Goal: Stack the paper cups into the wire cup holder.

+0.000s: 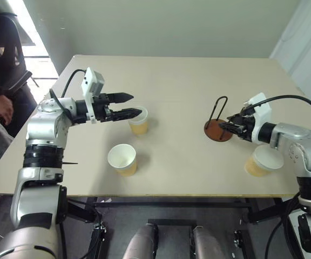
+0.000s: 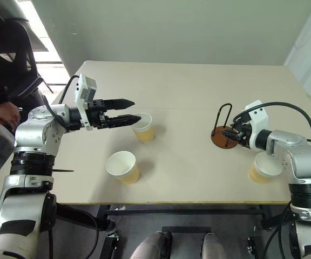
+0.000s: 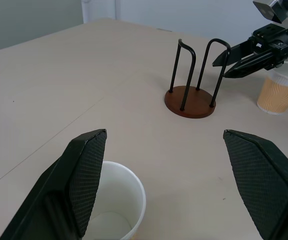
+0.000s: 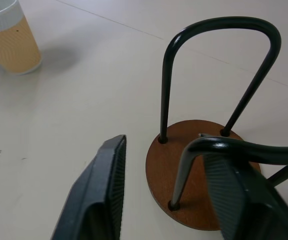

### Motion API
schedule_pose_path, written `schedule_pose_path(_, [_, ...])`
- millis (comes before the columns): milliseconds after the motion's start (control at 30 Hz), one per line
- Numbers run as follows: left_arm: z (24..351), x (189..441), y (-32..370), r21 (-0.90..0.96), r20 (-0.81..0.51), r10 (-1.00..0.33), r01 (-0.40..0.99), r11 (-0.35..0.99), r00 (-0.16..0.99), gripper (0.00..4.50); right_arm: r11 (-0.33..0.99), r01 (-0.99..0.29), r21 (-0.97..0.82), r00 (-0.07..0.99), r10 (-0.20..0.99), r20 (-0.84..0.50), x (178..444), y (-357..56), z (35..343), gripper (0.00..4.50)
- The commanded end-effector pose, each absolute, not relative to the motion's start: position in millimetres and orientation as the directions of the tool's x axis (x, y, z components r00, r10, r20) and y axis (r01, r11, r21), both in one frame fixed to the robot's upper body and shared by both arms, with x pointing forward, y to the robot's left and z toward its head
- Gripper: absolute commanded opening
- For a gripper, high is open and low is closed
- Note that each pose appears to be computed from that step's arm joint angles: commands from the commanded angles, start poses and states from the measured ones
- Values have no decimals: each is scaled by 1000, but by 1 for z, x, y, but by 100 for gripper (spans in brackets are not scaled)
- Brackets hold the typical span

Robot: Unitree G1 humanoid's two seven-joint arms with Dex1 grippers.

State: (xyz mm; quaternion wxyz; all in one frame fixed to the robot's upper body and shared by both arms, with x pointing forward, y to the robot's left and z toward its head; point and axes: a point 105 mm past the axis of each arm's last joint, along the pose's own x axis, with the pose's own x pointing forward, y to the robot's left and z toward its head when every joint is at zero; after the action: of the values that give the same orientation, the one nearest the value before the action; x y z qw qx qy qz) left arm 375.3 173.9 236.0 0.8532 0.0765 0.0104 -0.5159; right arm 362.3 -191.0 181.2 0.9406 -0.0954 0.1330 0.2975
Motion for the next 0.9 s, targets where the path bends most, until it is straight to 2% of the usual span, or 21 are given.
schedule_pose_path(33, [249,373,173,163,-74,-880,876,454,470,402,811,-567,-143,811,519,-271,364,-192,195,103])
schedule_pose_path(67, [248,374,173,163,-74,-879,876,455,470,402,809,-569,-147,810,519,-274,364,-192,195,57])
schedule_pose_path(133, [248,374,174,163,-76,-879,876,454,470,402,806,-572,-153,807,520,-280,364,-193,196,6])
schedule_pose_path(367, [248,375,172,164,-82,-882,879,448,465,402,722,-664,-197,738,589,-329,354,-190,206,6])
schedule_pose_path(600, [250,375,173,163,-90,-883,882,443,460,402,525,-826,-204,562,747,-354,326,-162,216,6])
schedule_pose_path(767, [251,375,174,163,-95,-884,883,440,458,402,405,-889,-212,457,805,-378,306,-143,216,6])
schedule_pose_path(900, [252,375,175,165,-99,-883,883,440,459,402,323,-923,-208,382,820,-427,290,-133,205,6])
